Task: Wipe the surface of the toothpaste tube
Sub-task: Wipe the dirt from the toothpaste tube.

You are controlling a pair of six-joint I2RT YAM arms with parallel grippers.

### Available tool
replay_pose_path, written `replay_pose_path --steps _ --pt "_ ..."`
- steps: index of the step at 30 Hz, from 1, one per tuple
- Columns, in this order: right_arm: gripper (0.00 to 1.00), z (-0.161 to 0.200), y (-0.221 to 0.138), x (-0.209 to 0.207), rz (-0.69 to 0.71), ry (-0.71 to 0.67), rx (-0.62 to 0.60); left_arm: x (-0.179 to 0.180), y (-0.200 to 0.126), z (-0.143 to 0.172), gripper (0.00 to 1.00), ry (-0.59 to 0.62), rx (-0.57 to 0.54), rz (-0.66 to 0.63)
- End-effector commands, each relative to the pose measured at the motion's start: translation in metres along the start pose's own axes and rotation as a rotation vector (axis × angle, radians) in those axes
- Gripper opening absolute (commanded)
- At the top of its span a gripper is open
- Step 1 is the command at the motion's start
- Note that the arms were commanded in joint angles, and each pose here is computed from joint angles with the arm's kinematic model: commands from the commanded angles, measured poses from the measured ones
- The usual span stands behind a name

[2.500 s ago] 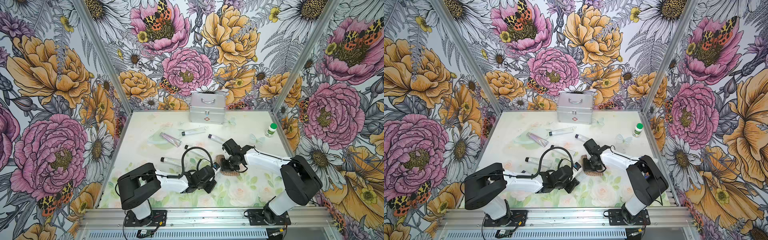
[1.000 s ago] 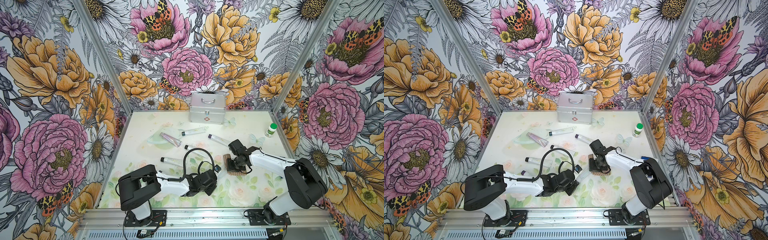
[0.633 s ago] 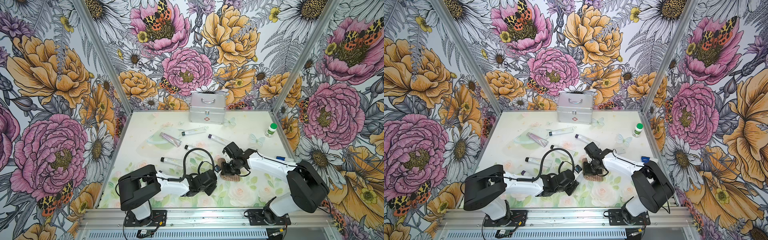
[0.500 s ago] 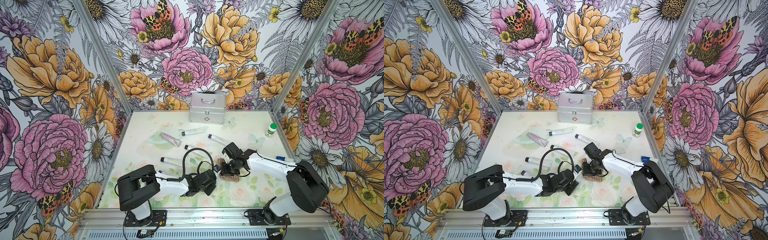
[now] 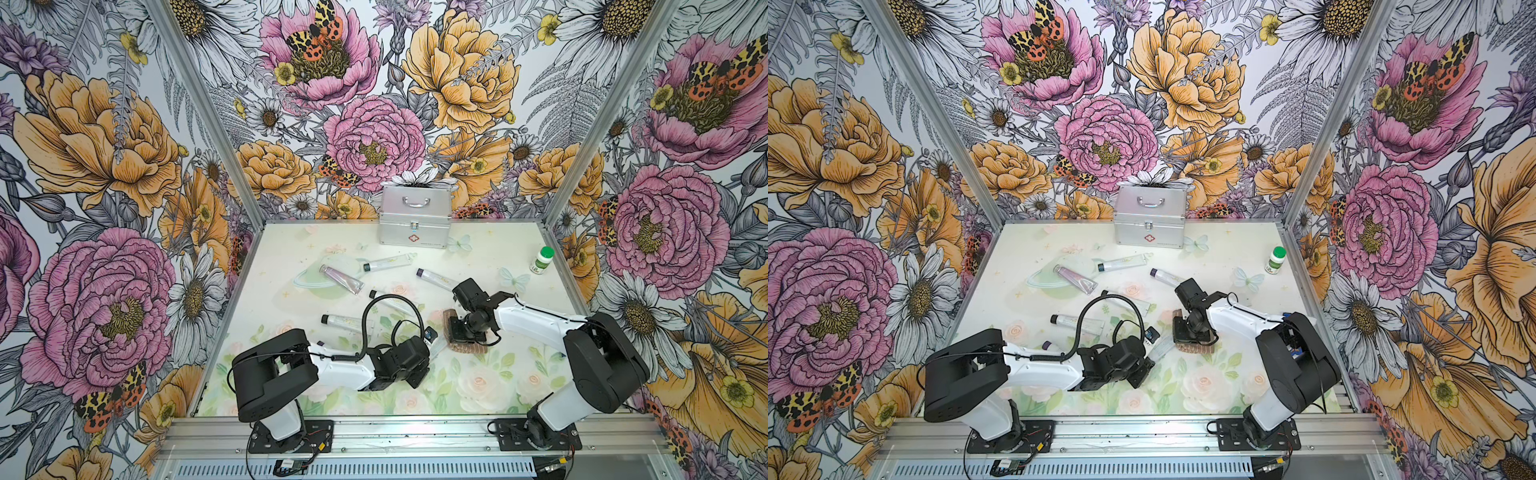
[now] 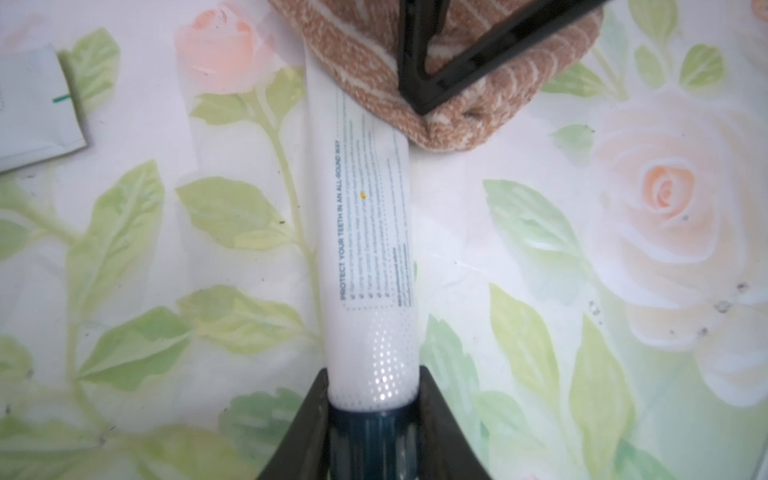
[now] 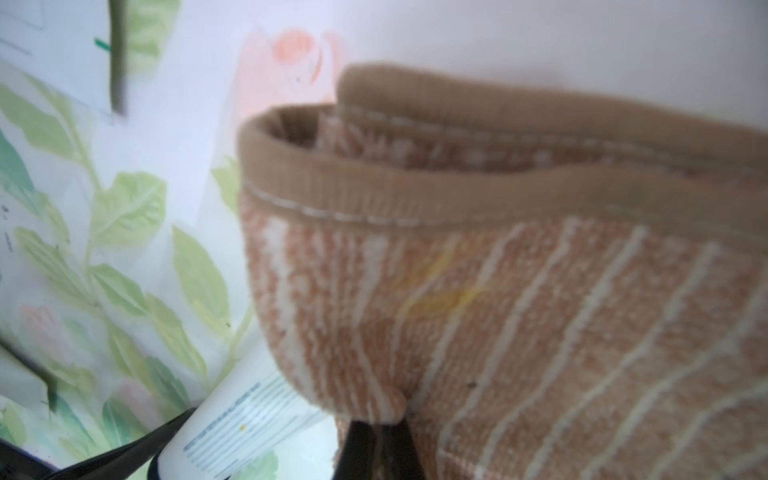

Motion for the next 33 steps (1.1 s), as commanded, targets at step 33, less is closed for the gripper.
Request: replay_pose_path --steps 33 --pt "0.00 0.009 0.017 0.005 0.169 -0.076 0.040 -0.008 0.000 0.005 0.27 0.006 0.026 0.077"
Point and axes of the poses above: each gripper's point midway between its finger pads, its own y axis out along the fingers, its own x axis along the line the jaws close on, z = x × y, the point moved 10 cm from there along -y, back along the fingers, and after that the axes turned 6 degrees about -y, right-handed, at the moved point
